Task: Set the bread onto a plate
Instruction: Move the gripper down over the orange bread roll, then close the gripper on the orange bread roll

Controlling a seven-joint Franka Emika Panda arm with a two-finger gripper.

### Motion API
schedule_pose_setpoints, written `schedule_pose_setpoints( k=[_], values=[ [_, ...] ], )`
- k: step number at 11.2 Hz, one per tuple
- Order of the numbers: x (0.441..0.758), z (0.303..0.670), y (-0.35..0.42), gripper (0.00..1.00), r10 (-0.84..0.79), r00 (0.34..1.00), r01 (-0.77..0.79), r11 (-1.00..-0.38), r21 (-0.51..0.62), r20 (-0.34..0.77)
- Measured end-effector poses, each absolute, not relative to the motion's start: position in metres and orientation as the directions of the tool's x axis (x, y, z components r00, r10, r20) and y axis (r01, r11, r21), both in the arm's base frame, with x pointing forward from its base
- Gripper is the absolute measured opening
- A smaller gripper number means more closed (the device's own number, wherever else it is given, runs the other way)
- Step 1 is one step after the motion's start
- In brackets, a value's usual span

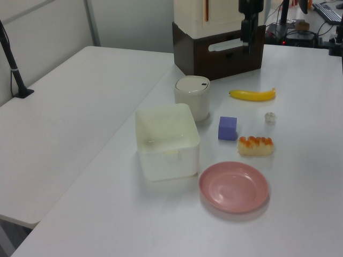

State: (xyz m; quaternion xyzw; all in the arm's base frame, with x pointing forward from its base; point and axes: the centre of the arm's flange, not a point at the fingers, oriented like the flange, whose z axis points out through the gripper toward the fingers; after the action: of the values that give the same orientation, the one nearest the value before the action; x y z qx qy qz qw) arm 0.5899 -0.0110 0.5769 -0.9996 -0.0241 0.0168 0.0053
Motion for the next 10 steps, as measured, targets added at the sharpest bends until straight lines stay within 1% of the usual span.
schedule_pose_setpoints(
  k=[2, 4, 6, 8, 10],
  values=[
    [0.592, 0.559, 0.010, 1.00, 0.073, 0.995, 0.072, -0.997, -0.013, -0.062],
    [0.598, 0.530, 0.037, 1.00, 0.060, 0.996, 0.059, -0.998, -0.011, -0.061],
    [0.594, 0.495, 0.068, 1.00, 0.047, 0.996, 0.047, -0.999, -0.006, -0.077],
    [0.579, 0.468, 0.100, 1.00, 0.060, 0.995, 0.060, -0.998, -0.002, -0.085],
    [0.551, 0.441, 0.131, 1.00, 0.081, 0.993, 0.081, -0.997, 0.003, -0.091]
  ],
)
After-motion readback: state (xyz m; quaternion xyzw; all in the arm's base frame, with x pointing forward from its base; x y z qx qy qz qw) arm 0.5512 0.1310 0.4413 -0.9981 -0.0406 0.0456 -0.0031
